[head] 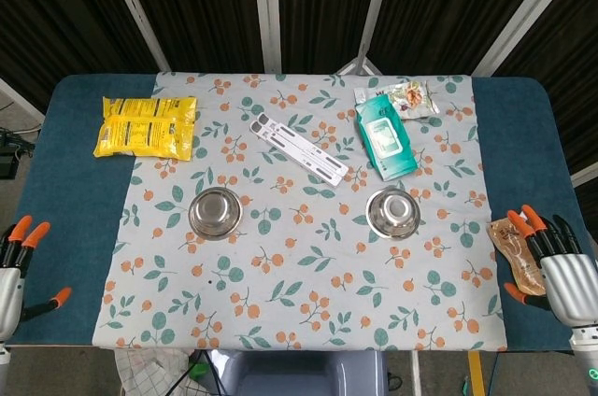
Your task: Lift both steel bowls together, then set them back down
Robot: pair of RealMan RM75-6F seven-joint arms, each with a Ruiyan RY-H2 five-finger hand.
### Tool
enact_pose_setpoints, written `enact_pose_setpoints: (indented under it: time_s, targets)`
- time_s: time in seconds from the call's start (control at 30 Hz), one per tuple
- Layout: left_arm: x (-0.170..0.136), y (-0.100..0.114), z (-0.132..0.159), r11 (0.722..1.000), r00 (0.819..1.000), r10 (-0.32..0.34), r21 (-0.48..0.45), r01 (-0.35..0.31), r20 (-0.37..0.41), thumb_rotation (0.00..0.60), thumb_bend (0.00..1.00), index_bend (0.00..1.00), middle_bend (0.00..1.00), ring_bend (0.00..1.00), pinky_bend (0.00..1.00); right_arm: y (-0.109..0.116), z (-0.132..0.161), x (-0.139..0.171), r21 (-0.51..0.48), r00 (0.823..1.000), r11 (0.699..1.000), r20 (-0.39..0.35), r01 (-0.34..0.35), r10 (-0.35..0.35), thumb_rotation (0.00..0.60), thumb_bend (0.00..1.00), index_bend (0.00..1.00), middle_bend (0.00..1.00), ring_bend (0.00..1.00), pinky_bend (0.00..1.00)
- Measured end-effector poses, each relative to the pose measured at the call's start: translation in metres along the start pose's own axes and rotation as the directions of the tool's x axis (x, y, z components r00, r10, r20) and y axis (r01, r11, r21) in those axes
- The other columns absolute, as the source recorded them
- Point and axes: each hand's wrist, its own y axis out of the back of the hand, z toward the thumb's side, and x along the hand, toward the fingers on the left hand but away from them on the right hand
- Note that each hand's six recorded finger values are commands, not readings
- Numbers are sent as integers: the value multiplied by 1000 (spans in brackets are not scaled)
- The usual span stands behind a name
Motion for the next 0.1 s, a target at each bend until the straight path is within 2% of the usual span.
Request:
enact_pose_setpoints:
  time_s: [0.1]
  targets:
    - [-2, 3, -2, 1000, 1000, 10, -10, -10, -8, 600, 0, 148, 0, 0, 110, 1, 3, 8, 11, 1000, 1000, 18, -21, 21, 600, 45, 108, 14, 108, 0]
